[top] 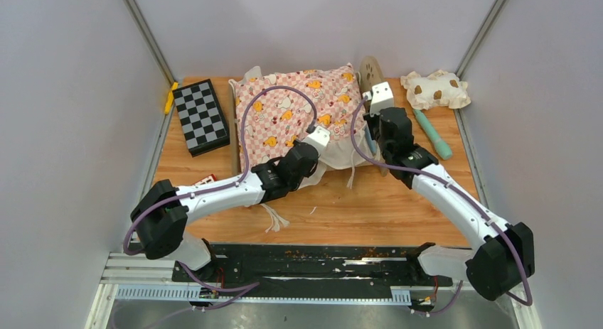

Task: Set up the pet bed
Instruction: Cross the ropes on the bed frame.

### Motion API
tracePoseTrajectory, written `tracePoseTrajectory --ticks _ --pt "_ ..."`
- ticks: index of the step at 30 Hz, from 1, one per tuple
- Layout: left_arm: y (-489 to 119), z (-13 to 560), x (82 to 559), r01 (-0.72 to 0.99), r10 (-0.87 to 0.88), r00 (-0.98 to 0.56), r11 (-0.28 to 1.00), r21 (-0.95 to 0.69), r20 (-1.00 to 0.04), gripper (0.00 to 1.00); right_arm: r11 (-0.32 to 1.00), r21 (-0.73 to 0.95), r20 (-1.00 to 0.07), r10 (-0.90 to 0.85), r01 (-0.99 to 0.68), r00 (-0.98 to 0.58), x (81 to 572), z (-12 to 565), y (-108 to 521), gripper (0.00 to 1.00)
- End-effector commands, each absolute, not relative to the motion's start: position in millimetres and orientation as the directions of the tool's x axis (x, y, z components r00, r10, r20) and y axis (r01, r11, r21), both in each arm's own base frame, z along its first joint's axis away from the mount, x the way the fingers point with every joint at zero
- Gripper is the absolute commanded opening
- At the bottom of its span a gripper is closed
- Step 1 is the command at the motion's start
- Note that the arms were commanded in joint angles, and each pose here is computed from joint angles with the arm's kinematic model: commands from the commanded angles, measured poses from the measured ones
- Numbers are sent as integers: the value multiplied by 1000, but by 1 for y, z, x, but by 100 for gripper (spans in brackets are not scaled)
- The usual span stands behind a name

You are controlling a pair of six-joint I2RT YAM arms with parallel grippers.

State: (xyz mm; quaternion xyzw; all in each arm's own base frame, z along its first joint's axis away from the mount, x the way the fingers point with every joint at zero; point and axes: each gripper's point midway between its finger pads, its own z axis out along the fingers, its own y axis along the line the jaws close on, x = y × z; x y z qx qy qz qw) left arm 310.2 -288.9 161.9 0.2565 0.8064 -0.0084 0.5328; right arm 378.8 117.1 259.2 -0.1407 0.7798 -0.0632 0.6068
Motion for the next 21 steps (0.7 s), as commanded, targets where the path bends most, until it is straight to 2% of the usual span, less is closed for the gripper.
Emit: tracePoseTrajectory --ticks 1,13,21 --pt "-294 188 317 413 376 -265 876 248 -888 0 929 -355 -918 -368 -109 -150 396 293 116 2" --pt "-305 186 324 423 399 -262 866 267 -878 0 880 -473 -868 -474 -43 -147 416 298 107 2" --pt "-308 178 327 425 416 -268 861 281 -869 0 875 -482 -866 -483 -35 -128 424 298 111 2"
